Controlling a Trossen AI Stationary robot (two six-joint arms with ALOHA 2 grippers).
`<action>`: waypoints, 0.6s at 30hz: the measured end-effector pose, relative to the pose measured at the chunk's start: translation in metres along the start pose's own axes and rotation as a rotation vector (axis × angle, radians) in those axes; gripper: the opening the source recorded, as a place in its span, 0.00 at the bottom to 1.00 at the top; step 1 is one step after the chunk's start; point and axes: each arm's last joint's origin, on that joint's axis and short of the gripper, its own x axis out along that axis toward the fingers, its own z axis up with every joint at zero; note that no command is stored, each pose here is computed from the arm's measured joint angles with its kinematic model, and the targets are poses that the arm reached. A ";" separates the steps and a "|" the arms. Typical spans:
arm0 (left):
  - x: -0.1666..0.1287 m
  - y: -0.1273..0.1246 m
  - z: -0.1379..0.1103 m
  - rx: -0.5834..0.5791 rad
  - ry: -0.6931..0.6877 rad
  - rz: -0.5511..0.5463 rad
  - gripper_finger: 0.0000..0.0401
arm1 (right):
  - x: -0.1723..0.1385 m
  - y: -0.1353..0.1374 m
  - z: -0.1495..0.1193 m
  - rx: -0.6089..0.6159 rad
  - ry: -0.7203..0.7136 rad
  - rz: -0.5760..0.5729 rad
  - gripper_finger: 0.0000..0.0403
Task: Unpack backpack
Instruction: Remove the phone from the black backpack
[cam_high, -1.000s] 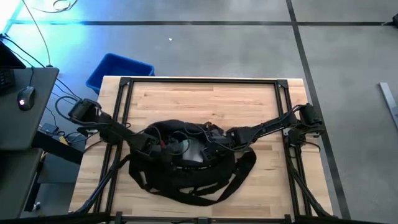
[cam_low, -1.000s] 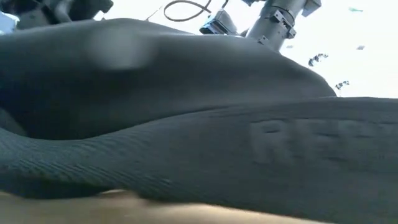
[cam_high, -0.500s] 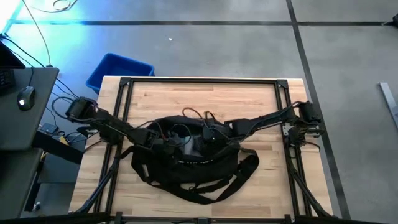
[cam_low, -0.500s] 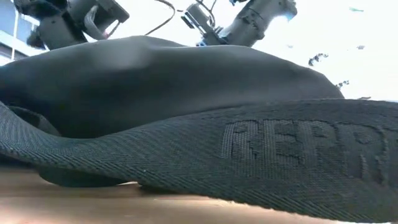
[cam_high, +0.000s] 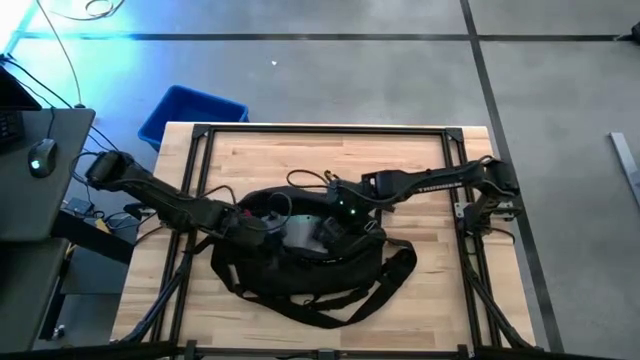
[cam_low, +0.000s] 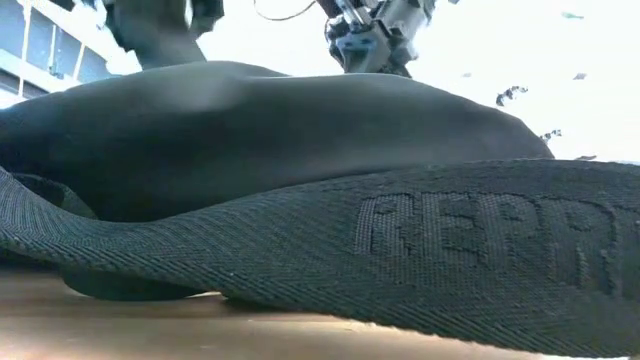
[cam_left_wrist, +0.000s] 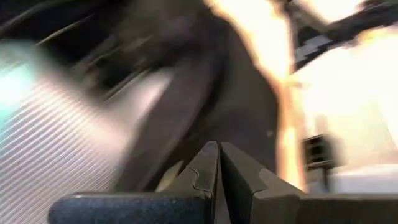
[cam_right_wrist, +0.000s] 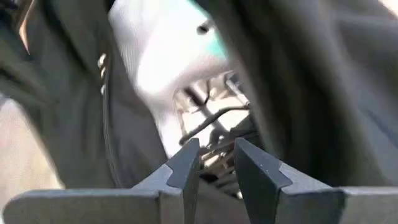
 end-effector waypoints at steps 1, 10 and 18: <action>0.003 -0.001 0.002 0.005 -0.018 -0.022 0.00 | 0.001 0.000 0.002 -0.011 0.025 0.045 0.21; 0.050 0.036 -0.009 -0.109 0.044 0.117 0.00 | 0.011 -0.002 0.011 -0.073 0.044 0.128 0.41; 0.070 0.058 -0.009 -0.250 0.018 0.161 0.00 | 0.035 -0.011 0.019 -0.084 0.078 0.143 0.63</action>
